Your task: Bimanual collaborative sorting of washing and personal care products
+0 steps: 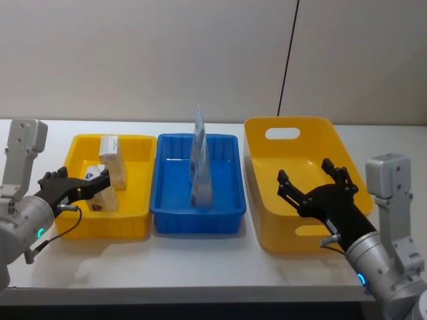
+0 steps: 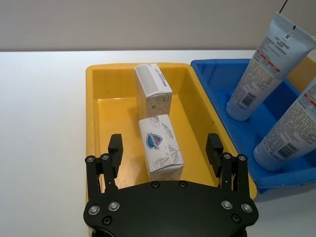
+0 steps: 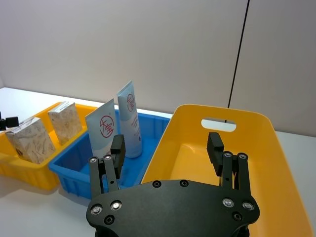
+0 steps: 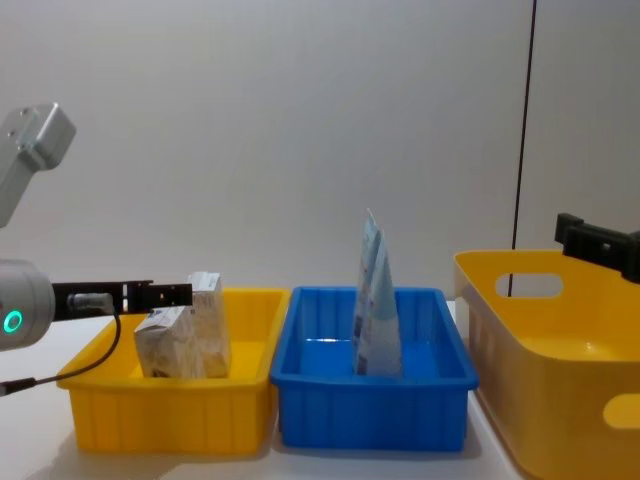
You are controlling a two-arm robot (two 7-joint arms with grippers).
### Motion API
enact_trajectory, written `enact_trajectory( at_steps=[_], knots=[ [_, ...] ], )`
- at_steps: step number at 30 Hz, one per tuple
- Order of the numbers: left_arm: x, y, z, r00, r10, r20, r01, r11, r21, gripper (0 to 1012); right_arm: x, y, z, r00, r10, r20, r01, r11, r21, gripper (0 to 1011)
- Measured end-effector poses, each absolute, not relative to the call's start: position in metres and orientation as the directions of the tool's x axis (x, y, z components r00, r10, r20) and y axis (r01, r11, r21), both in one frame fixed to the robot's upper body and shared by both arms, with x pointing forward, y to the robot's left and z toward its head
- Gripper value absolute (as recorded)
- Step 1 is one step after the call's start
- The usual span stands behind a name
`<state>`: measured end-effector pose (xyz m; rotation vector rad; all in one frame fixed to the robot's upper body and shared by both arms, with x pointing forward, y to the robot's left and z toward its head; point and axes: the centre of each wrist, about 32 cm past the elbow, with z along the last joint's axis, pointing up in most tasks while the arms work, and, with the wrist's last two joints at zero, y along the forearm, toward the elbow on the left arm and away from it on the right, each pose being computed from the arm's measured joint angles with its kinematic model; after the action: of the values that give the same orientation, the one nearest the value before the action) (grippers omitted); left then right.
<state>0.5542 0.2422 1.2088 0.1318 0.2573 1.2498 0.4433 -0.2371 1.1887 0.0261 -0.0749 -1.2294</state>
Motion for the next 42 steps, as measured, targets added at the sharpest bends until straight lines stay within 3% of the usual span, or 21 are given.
enact_trajectory(
  at_steps=[18,42],
  knots=[
    [0.568,0.237,1.212,0.288,0.946,-0.150,-0.885,0.323,0.335,1002,0.443,-0.237,1.189,0.333,-0.942,0.043,0.940,0.335,0.060,1000],
    [0.575,0.232,1.204,0.294,0.942,-0.164,-0.862,0.335,0.380,1002,0.443,-0.237,1.189,0.333,-0.942,0.043,0.940,0.335,0.060,1000]
  ],
)
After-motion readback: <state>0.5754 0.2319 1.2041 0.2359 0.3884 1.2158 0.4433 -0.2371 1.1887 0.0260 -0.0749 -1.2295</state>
